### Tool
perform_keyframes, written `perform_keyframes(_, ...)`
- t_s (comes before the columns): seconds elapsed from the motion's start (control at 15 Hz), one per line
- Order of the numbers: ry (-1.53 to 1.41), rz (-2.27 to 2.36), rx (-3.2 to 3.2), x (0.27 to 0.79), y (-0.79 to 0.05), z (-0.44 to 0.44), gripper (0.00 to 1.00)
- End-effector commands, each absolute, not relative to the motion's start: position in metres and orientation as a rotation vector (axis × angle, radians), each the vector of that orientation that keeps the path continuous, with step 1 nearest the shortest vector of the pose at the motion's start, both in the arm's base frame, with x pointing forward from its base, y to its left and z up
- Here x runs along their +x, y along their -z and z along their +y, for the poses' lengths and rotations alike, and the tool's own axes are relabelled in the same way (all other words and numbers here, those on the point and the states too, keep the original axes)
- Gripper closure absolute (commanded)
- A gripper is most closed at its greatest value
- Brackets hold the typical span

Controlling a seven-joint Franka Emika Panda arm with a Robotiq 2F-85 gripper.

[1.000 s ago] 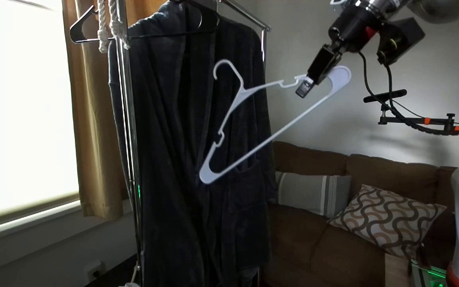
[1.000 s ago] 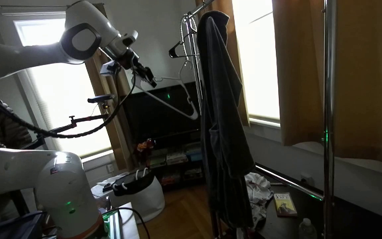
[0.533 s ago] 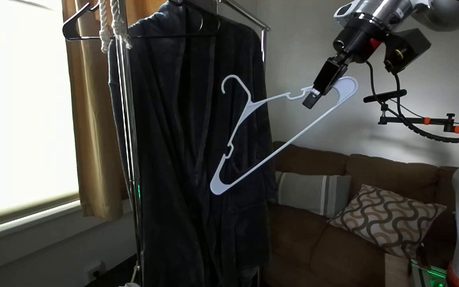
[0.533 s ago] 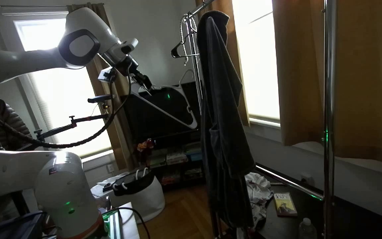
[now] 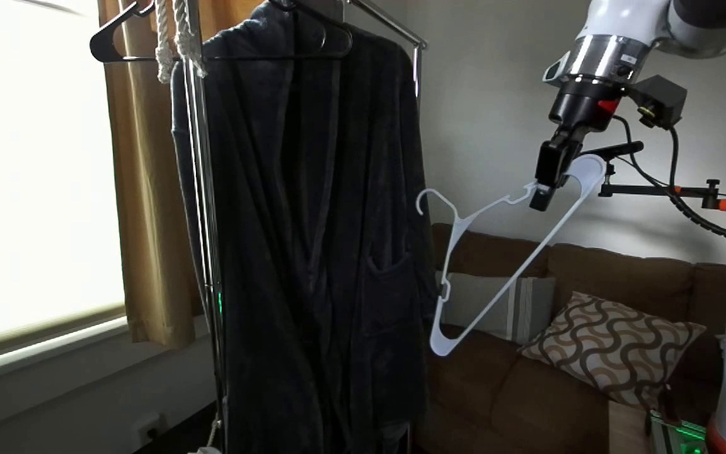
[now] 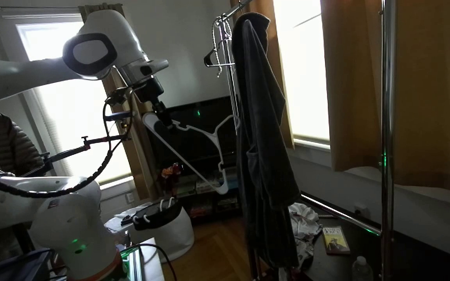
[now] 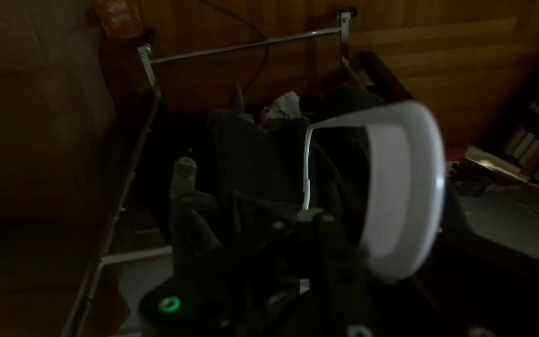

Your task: Remove the white hanger from the left side of the top rail and right side of the top rail of clothes hanging rack

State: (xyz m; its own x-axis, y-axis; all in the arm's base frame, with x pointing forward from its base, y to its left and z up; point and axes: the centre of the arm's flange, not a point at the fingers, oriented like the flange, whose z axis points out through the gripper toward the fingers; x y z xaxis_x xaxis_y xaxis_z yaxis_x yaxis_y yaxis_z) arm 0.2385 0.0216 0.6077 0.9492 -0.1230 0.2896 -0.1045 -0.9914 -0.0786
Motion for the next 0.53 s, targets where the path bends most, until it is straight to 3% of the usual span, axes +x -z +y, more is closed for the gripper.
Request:
perform_keyframes(0.0,0.430,0.478,-3.071,0.217,-0.604,-0.009,0.99)
perform_keyframes(0.33,0.518,0.872,-3.055,0.224,-0.619,-0.041,0.99)
perform_keyframes(0.47,0.498,0.777,-3.058,0.223,-0.615,-0.038,0.97)
